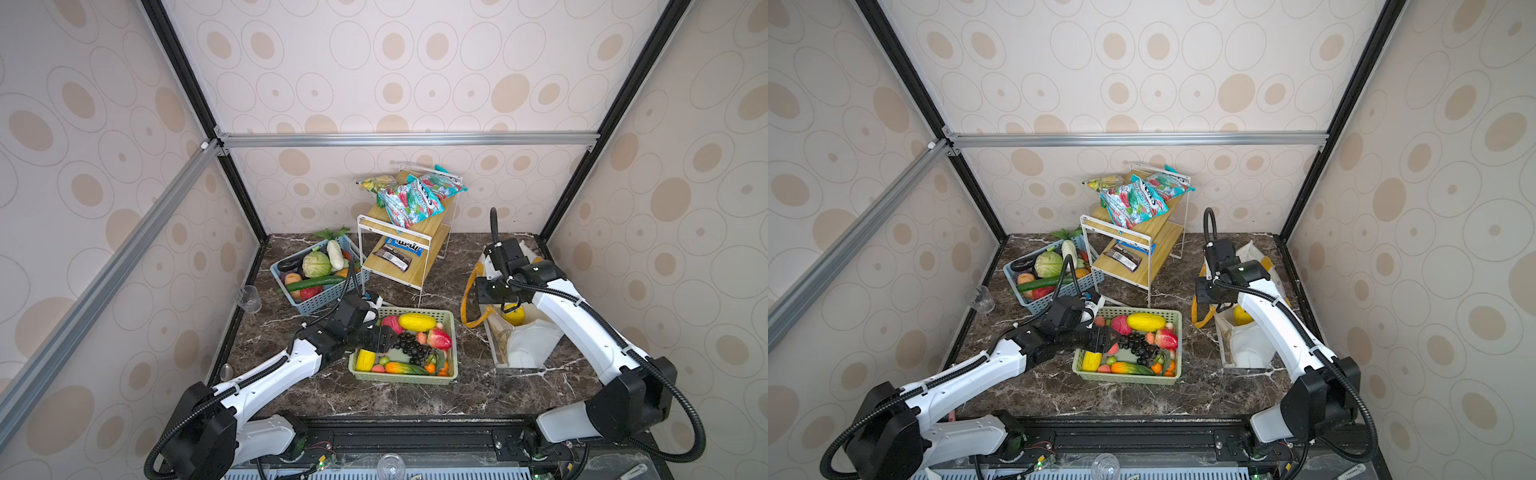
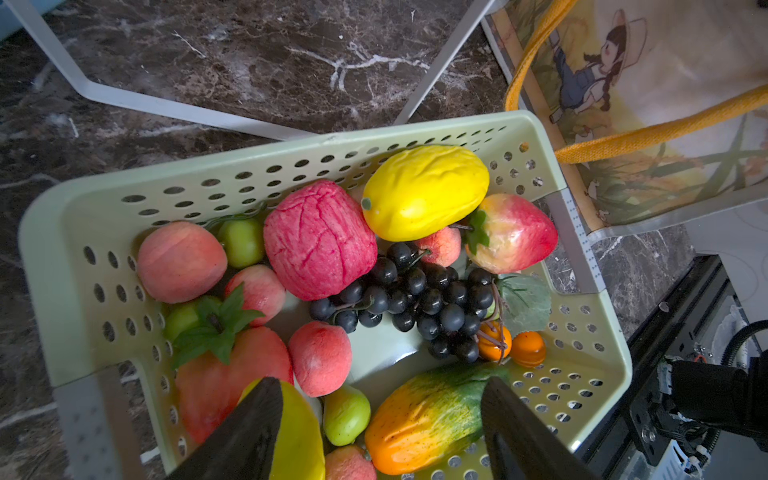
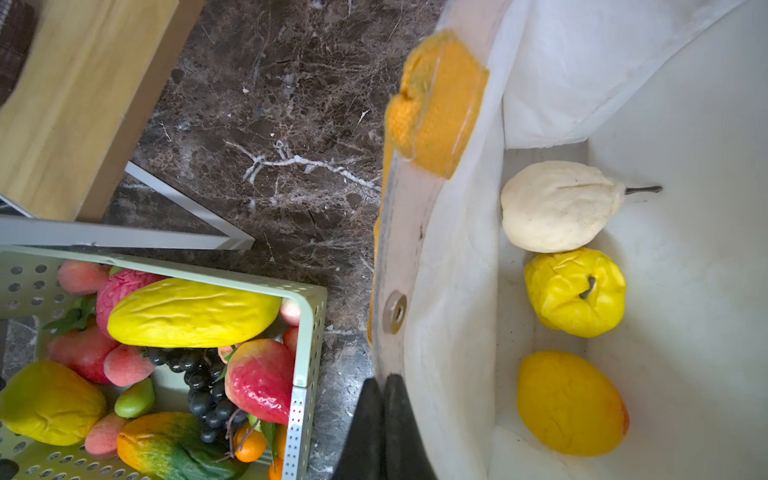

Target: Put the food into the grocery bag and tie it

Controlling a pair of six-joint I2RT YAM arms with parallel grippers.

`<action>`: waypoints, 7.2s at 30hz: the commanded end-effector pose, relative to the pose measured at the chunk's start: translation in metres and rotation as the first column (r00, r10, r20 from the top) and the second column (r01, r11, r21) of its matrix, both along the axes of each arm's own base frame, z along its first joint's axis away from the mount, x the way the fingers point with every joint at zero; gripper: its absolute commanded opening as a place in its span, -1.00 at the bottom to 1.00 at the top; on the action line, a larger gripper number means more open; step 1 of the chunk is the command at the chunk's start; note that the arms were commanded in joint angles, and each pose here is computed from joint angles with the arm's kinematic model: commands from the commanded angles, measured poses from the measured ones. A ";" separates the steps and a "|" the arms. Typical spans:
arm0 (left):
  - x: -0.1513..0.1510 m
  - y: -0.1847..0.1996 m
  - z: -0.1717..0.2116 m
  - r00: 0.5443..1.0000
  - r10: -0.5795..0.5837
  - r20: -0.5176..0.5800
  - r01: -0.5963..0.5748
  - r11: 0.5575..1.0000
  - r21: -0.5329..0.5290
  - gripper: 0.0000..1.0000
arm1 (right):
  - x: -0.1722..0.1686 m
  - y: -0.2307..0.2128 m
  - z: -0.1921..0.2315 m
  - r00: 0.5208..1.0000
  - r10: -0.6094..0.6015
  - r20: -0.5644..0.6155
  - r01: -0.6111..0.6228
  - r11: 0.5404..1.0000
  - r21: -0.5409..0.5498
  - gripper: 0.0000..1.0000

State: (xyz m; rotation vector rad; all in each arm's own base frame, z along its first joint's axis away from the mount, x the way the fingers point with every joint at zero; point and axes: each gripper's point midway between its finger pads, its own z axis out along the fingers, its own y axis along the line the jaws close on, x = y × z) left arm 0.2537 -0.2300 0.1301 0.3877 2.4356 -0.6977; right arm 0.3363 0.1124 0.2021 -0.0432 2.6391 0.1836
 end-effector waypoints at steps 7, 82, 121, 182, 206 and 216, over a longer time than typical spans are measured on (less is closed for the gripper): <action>0.007 -0.002 0.013 0.999 0.014 0.049 -0.014 1.000 0.001 0.51 | 0.009 0.024 0.021 0.999 0.000 0.049 -0.008 0.989 0.144 -0.92; 0.042 0.077 0.022 0.915 0.384 0.124 -0.396 0.914 0.084 0.56 | -0.104 0.202 -0.120 0.802 0.587 -0.106 -0.596 0.780 -0.191 0.45; 0.036 0.080 0.016 0.915 0.388 0.113 -0.397 0.915 0.072 0.56 | -0.089 0.198 -0.178 0.781 0.582 -0.225 -0.622 0.753 -0.213 -0.23; 0.038 0.071 0.012 0.925 0.369 0.092 -0.374 0.927 0.039 0.56 | -0.087 0.200 -0.170 0.754 0.635 -0.167 -0.656 0.740 -0.148 -0.52; 0.037 0.072 0.012 0.921 0.378 0.094 -0.383 0.923 0.037 0.56 | -0.091 0.212 -0.085 0.757 0.653 -0.033 -0.644 0.753 0.136 -0.68; 0.036 0.073 0.012 0.920 0.379 0.096 -0.384 0.923 0.035 0.56 | -0.087 0.211 -0.058 0.794 0.607 -0.032 -0.563 0.754 0.339 -0.65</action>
